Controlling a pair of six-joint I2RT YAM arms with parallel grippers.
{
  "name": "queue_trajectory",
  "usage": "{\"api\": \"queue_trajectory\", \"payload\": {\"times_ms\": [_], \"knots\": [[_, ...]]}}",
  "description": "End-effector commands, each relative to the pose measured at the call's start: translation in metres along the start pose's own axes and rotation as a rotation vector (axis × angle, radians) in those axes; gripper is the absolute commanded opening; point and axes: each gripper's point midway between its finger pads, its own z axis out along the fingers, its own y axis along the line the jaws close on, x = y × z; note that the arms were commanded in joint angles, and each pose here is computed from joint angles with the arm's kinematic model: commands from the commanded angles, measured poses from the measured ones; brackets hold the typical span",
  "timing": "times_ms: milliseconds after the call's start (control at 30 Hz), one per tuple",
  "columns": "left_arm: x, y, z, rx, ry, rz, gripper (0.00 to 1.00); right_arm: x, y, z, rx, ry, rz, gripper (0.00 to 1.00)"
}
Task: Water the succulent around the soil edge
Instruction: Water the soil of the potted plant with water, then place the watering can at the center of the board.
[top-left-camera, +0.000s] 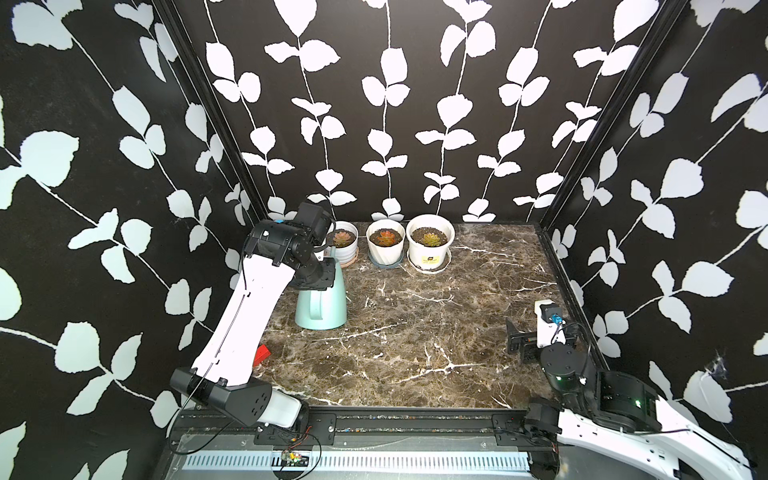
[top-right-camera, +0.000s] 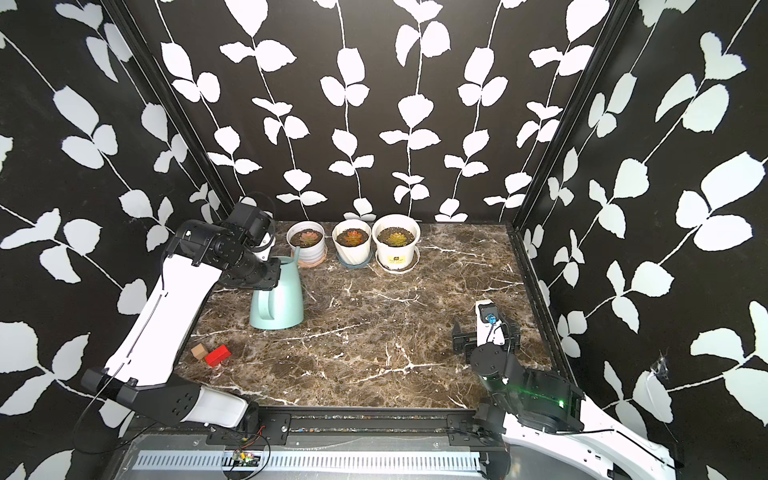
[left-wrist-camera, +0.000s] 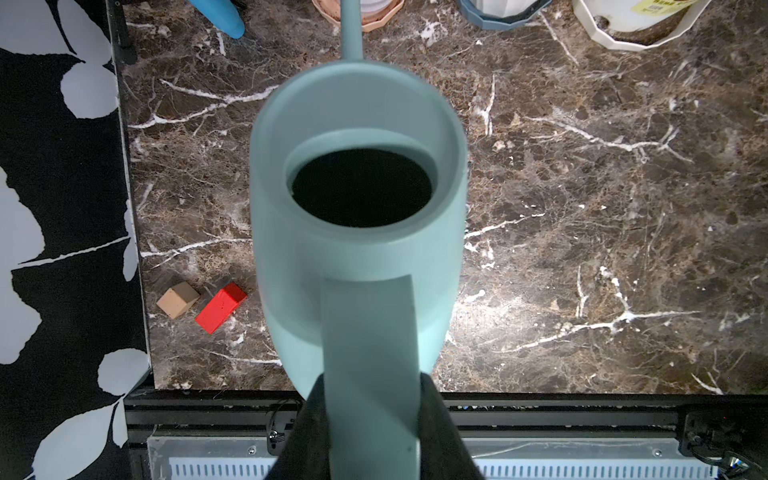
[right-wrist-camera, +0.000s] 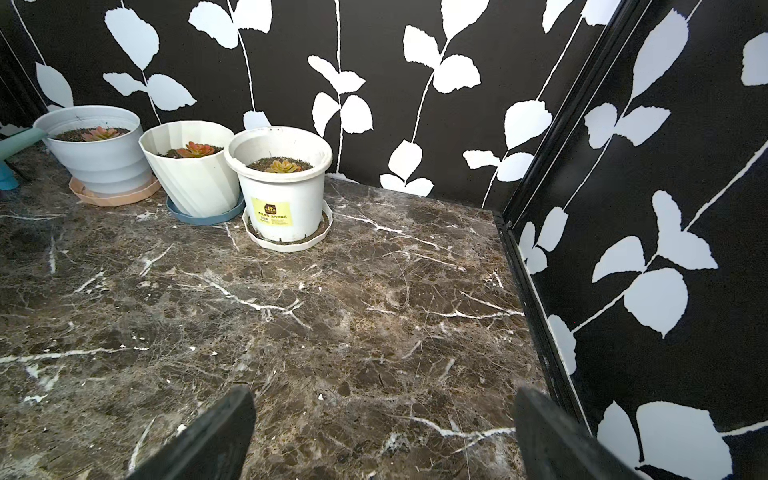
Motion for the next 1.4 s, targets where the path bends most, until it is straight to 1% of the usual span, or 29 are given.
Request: {"api": "queue_trajectory", "payload": {"times_ms": [0, 300, 567, 900, 1033, 1167, 1367], "knots": [[-0.007, 0.006, -0.010, -0.018, -0.047, 0.000, 0.00, 0.005, -0.001, 0.002, 0.012, 0.005, 0.006, 1.00], [-0.015, 0.008, -0.010, -0.037, -0.045, 0.007, 0.00, 0.005, -0.002, 0.001, 0.014, 0.010, 0.006, 1.00], [-0.015, 0.016, -0.006, -0.068, -0.032, -0.007, 0.00, 0.007, -0.001, 0.002, 0.012, 0.017, 0.007, 0.99], [-0.024, 0.019, -0.008, -0.070, -0.069, -0.022, 0.00, 0.009, -0.001, 0.001, 0.008, 0.026, 0.003, 0.99], [-0.033, 0.015, -0.013, -0.032, -0.148, -0.018, 0.00, 0.012, -0.004, 0.000, 0.013, 0.036, 0.003, 0.99], [-0.040, 0.010, -0.020, 0.015, -0.270, -0.009, 0.00, 0.015, -0.005, 0.000, 0.011, 0.042, 0.008, 0.99], [-0.041, -0.004, -0.031, 0.148, -0.462, -0.007, 0.00, 0.013, 0.001, 0.004, 0.007, 0.026, 0.001, 0.99]]}}
